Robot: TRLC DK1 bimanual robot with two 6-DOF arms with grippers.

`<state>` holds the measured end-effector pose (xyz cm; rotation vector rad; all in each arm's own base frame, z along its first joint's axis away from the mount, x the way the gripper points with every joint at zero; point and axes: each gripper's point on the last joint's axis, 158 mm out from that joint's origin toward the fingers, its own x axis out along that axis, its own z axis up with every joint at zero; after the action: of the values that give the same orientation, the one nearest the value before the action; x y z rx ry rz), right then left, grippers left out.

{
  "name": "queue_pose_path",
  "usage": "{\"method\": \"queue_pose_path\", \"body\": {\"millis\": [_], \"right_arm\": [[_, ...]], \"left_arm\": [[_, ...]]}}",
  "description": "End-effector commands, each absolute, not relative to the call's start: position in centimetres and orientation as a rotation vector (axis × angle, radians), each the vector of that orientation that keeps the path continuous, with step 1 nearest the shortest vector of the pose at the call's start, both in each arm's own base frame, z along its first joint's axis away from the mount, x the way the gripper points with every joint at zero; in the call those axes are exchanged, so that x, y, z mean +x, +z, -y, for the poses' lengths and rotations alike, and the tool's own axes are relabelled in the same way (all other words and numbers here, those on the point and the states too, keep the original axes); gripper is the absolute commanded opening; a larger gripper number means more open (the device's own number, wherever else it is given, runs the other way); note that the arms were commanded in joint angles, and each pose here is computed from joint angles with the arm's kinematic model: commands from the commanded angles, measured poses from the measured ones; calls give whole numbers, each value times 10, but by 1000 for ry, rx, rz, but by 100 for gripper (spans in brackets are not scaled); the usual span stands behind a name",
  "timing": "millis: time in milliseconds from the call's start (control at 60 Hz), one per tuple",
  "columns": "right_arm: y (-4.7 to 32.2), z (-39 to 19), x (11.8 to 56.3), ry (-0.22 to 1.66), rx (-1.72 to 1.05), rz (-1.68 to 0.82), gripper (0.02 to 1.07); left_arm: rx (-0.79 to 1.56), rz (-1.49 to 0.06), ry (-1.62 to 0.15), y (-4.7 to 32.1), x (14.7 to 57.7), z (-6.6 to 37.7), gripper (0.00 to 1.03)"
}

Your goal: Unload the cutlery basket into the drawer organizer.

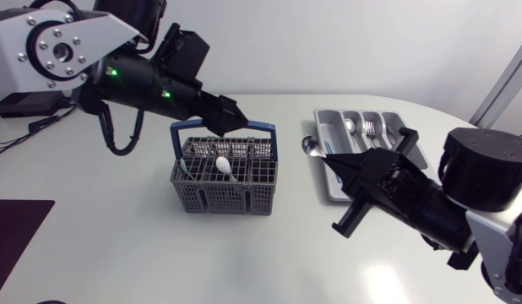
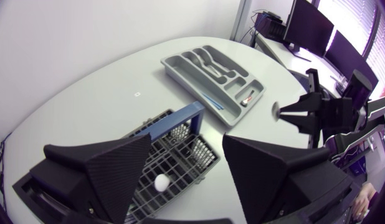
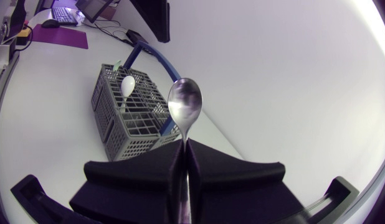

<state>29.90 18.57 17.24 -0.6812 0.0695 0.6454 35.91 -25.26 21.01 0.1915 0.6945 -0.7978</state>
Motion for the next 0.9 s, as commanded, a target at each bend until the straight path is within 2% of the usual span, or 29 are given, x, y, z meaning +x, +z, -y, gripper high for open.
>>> {"method": "queue_pose_path", "body": {"millis": [0,333,567,650,883], "right_arm": [[162,-167,298,633,-699,-94,8],[136,-112,296,682,-729,-177,8],[133,-87,302,693,-729,-209,8],[131,-79,306,683,-723,-221,8],[124,-69,307,678,-731,-236,8]], "left_arm": [[256,-685,-805,214,360,243,86],[274,-864,-785,174,350,204,84],[214,-970,-769,145,333,203,82],[191,-1002,-767,133,325,208,77],[139,-960,-738,112,325,221,77]]}}
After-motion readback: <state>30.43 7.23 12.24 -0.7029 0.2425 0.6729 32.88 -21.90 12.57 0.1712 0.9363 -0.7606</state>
